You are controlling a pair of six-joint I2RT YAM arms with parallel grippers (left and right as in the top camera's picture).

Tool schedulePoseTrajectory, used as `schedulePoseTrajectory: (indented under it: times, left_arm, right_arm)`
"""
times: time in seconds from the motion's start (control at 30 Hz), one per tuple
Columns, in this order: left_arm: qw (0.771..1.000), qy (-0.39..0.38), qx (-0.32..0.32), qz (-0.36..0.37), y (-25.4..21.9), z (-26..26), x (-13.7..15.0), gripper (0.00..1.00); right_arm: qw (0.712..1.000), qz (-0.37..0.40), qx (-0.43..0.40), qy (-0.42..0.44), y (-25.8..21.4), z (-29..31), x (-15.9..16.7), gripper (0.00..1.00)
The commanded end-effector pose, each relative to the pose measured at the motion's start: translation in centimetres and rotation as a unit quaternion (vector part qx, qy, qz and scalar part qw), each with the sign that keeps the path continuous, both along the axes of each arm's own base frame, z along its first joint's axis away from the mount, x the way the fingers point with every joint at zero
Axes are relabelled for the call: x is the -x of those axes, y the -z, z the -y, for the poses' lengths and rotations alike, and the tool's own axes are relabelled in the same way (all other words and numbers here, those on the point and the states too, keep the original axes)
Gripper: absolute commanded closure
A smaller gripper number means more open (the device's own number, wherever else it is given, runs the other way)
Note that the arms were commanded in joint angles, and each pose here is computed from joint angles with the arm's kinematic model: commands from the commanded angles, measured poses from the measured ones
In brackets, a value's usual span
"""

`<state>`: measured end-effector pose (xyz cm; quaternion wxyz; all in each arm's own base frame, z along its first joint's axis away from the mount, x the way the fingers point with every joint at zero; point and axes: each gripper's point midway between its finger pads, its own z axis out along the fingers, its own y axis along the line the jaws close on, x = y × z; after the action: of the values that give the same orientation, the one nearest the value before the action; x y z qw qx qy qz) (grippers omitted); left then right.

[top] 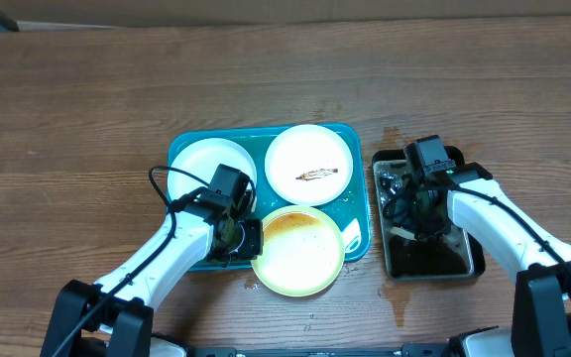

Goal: Clean dirty plates on tray and stack at the side
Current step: 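Lift and tilt the yellow plate upward with the left gripper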

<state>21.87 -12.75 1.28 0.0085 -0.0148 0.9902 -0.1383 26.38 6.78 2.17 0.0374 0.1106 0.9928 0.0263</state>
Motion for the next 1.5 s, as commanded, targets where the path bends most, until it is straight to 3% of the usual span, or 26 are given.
schedulePoseTrajectory:
  times: [0.0, 0.37, 0.63, 0.9, 1.47]
  left_arm:
    - [1.000, 0.002, 0.006, -0.001, -0.1, 0.4, -0.2, 0.93]
    - [1.000, -0.006, -0.024, 0.016, -0.6, -0.7, -1.1, 0.96]
    - [0.993, -0.010, -0.079, 0.087, -6.0, -2.5, -4.0, 0.96]
    - [0.976, -0.023, -0.178, 0.124, -8.8, -6.1, -4.7, 0.96]
    - [0.946, -0.024, -0.260, 0.193, -12.5, -8.6, -7.6, 0.96]
  right_arm:
    - [1.000, 0.005, -0.006, 0.002, -0.3, -0.1, -0.1, 0.56]
    - [1.000, 0.003, -0.006, 0.002, -0.3, -0.1, 0.0, 0.56]
    - [1.000, 0.004, -0.006, 0.002, -0.3, -0.1, 0.0, 0.55]
    - [1.000, 0.005, -0.006, 0.002, -0.3, -0.1, -0.1, 0.55]
    - [1.000, 0.004, -0.006, 0.002, -0.3, -0.1, -0.1, 0.55]
